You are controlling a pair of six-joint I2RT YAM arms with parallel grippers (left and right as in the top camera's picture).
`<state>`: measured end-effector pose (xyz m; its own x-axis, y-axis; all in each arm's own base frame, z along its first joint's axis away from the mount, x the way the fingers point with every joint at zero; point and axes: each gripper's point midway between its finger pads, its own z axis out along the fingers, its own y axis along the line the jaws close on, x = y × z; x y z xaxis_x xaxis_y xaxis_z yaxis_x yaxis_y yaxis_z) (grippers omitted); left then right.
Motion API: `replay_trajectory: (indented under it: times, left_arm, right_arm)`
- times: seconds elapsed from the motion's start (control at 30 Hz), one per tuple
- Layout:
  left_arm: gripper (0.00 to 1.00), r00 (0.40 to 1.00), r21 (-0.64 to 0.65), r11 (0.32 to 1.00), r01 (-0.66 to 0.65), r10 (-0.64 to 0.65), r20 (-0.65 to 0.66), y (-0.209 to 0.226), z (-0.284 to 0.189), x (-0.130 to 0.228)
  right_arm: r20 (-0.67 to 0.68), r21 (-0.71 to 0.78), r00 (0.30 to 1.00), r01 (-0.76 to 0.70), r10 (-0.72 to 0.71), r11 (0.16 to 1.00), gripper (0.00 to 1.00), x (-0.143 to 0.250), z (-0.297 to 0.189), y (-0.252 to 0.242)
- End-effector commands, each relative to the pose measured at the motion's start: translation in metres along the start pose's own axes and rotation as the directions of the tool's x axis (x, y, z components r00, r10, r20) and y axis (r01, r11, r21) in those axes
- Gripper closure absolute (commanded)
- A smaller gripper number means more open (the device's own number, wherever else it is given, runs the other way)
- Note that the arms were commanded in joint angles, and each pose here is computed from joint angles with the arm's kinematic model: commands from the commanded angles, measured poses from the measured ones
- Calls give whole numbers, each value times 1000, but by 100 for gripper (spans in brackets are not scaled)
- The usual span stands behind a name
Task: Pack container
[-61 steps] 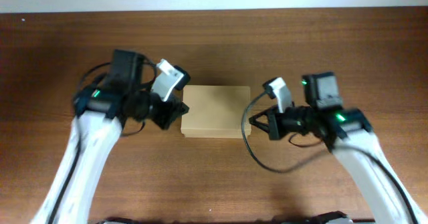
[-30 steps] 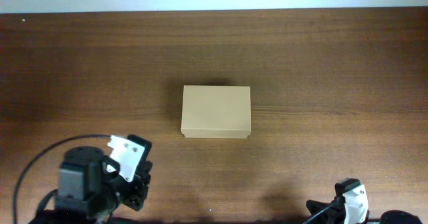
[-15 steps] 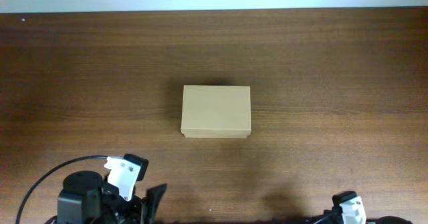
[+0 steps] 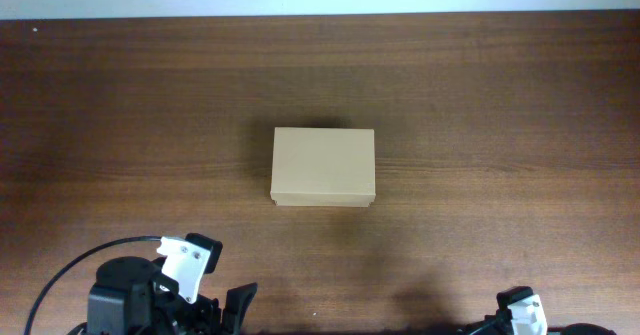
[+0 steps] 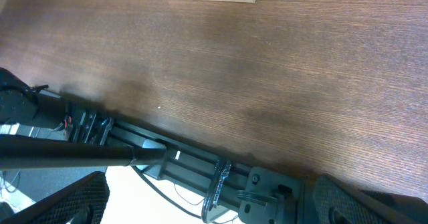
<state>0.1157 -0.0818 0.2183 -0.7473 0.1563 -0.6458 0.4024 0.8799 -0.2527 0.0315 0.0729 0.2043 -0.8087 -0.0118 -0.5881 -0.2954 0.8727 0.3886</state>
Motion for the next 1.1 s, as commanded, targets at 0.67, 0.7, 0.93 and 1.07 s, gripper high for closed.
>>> replay_trajectory:
  times: [0.67,0.7,0.93,1.07]
  left_arm:
    - [0,925,-280,960,-2,108,364,64,29,-45]
    - [0,921,-285,959,3,108,374,68,36,-42]
    - [0,910,-319,947,41,96,404,95,76,-14]
    - [0,914,-320,946,46,90,395,101,92,1]
  right_arm:
    - [9,-11,1000,4,-4,1000,1,1,-1,2]
    - [9,-11,1000,4,-4,1000,1,1,-1,2]
    - [9,-11,1000,4,-4,1000,1,1,-1,2]
    - [9,-11,1000,4,-4,1000,1,1,-1,2]
